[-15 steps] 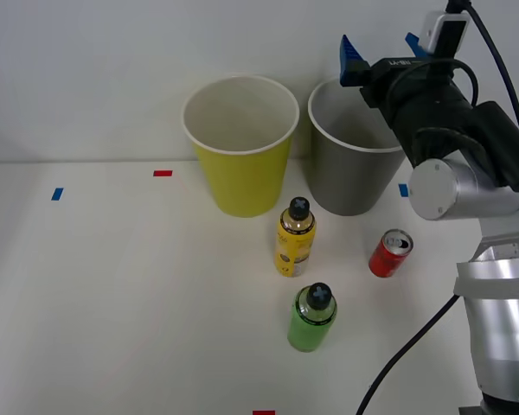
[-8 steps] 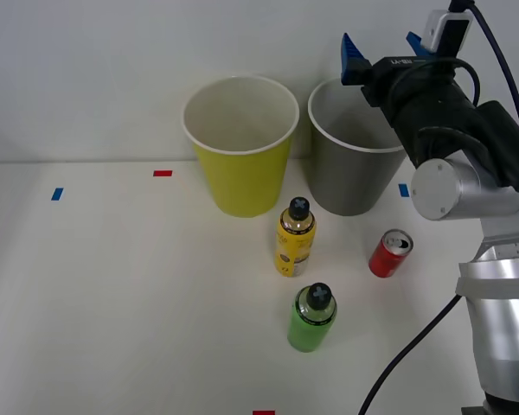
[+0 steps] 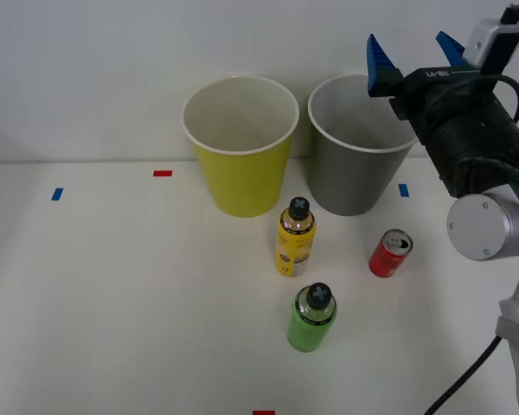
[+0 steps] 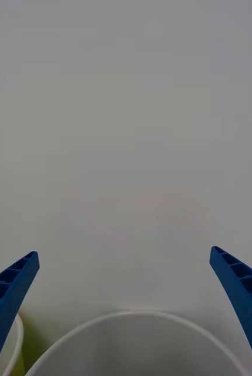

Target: Put cans in the gray bin, plastic bottles in the light green bin

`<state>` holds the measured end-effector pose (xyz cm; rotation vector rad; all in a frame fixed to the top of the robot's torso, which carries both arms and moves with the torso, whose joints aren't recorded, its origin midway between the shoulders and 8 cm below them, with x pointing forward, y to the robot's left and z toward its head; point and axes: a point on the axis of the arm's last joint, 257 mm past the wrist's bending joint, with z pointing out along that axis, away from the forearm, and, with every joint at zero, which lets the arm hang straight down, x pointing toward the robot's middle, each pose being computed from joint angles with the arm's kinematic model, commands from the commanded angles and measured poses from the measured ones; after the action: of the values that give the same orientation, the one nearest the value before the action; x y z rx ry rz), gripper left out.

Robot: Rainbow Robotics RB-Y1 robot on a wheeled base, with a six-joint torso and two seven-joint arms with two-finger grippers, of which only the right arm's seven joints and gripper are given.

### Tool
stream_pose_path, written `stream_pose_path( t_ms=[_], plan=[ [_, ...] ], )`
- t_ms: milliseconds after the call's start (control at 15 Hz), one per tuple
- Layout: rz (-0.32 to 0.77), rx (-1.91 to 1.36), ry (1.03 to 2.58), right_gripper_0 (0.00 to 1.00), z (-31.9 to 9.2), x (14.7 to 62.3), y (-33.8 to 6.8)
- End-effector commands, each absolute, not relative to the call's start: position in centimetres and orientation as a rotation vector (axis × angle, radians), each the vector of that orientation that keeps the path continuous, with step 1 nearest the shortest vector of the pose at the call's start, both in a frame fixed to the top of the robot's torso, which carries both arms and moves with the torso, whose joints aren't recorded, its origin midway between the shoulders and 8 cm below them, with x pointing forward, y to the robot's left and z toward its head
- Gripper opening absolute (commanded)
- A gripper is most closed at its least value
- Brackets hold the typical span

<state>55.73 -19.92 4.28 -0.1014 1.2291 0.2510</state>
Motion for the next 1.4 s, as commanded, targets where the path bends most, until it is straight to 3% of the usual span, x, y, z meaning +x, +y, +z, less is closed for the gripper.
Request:
stream_pose_path(
  t_ms=[67, 333, 800, 1400],
  plan=[
    [0.211, -0.100, 1.197, 1.00, 3.1, 51.7, -22.0],
    [0.177, -0.053, 1.165, 1.00, 1.2, 48.1, -24.2],
    [0.042, -0.013, 1.216, 1.00, -5.7, 40.3, -28.6],
    [-0.100, -0.003, 1.441, 1.00, -16.1, 30.6, -30.7]
  ],
)
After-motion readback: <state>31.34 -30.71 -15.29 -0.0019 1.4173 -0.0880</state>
